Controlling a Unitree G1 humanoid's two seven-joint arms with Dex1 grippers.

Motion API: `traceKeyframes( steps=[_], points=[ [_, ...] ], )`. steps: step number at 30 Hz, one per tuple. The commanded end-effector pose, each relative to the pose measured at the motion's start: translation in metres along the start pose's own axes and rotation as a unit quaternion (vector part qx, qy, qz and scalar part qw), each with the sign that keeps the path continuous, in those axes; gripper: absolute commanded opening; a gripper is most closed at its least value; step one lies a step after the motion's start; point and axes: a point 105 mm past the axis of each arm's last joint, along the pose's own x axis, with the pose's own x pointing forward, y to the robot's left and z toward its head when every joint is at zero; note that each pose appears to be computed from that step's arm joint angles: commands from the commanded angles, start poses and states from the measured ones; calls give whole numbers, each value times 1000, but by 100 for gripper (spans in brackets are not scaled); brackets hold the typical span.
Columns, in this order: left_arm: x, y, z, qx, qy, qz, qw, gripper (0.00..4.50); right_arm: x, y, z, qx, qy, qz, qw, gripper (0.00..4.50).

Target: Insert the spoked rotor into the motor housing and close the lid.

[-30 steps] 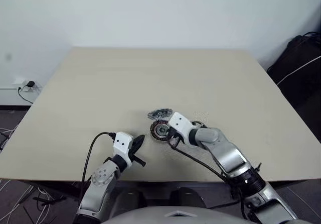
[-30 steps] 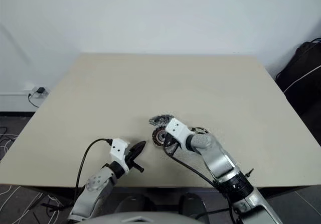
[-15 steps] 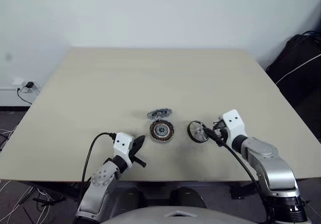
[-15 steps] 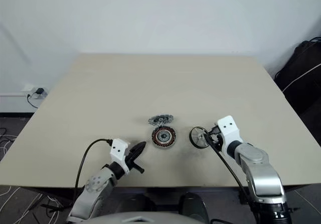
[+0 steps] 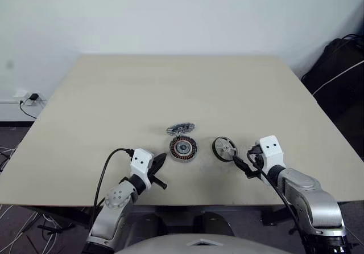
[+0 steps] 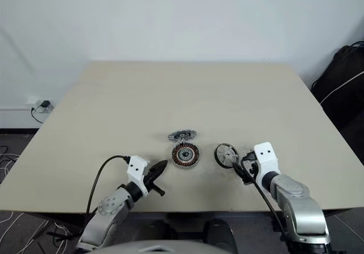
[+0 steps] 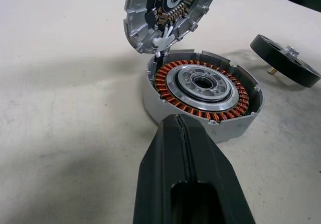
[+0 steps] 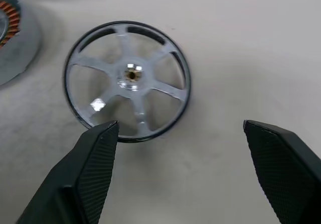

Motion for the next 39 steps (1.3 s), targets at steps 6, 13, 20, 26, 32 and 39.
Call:
traceKeyframes(
  steps=[6, 13, 20, 26, 32, 39],
  points=[
    [-1, 1, 11, 13, -22, 4, 1000, 0, 10, 6, 34, -64, -33, 15, 997, 200],
    [-4, 3, 10, 11, -24, 16, 1000, 0, 18, 5, 36, -81, -21, 27, 996, 200],
    [-7, 4, 9, 9, -25, 27, 999, 0, 21, 9, 26, -93, 0, 41, 995, 200],
    [-7, 5, 9, 8, -26, 30, 999, 0, 22, 12, 18, -90, 12, 48, 995, 200],
    [-7, 5, 9, 8, -25, 28, 999, 0, 19, 8, 13, -86, 18, 47, 995, 200],
    [-5, 4, 10, 9, -25, 23, 999, 0, 17, 4, 11, -83, 21, 43, 995, 200]
  ],
)
